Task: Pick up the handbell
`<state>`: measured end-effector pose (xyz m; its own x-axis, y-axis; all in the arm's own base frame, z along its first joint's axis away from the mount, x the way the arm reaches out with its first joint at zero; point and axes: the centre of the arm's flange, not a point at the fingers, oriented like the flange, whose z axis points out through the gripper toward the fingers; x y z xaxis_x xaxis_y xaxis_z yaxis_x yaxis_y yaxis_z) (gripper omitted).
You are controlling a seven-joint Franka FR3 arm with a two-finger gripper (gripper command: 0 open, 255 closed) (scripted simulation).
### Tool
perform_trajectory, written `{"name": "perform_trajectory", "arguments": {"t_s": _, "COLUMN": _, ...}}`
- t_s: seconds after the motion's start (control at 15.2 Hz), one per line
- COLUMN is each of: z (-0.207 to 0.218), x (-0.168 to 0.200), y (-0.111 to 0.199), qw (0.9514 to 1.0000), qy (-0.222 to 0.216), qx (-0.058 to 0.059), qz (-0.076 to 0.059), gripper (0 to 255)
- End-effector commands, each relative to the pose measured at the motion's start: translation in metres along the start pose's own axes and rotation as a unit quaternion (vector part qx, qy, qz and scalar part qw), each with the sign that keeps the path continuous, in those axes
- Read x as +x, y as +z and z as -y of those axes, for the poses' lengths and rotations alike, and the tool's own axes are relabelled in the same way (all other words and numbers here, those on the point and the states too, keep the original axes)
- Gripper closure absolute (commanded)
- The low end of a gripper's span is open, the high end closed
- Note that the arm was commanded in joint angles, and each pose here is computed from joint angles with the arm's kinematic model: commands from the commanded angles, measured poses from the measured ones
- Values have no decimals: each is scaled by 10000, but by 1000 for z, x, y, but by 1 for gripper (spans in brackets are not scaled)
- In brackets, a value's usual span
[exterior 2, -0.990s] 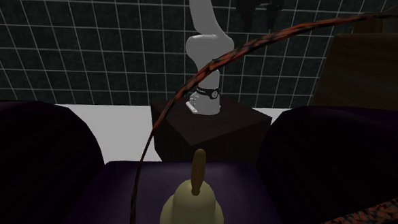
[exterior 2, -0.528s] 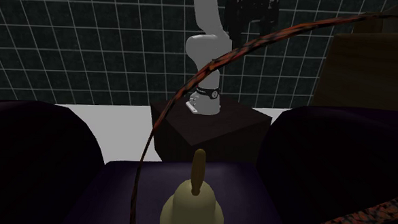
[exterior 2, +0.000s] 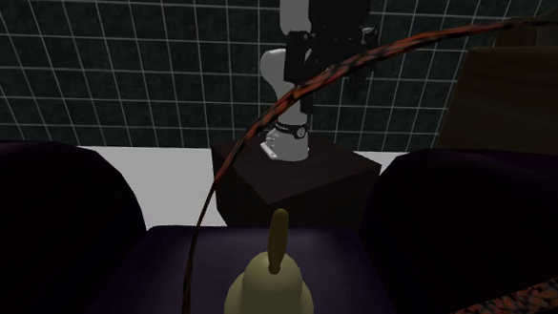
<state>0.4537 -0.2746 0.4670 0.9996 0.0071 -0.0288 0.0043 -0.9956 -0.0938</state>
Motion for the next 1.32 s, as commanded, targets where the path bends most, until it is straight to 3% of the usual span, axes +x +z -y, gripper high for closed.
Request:
{"name": "perform_trajectory", "arguments": {"t_s": 0.0, "z": -21, "x": 14, "y": 11, "qw": 10000, "qy": 1, "qx": -25, "qz": 23, "gripper": 0}}
{"name": "perform_trajectory", "arguments": {"t_s": 0.73, "z": -135, "x": 80, "y": 64, "qw": 9998, "qy": 42, "qx": -149, "qz": 132, "gripper": 0}}
{"name": "perform_trajectory", "arguments": {"t_s": 1.25, "z": -139, "x": 81, "y": 104, "qw": 9998, "qy": 42, "qx": -149, "qz": 132, "gripper": 0}}
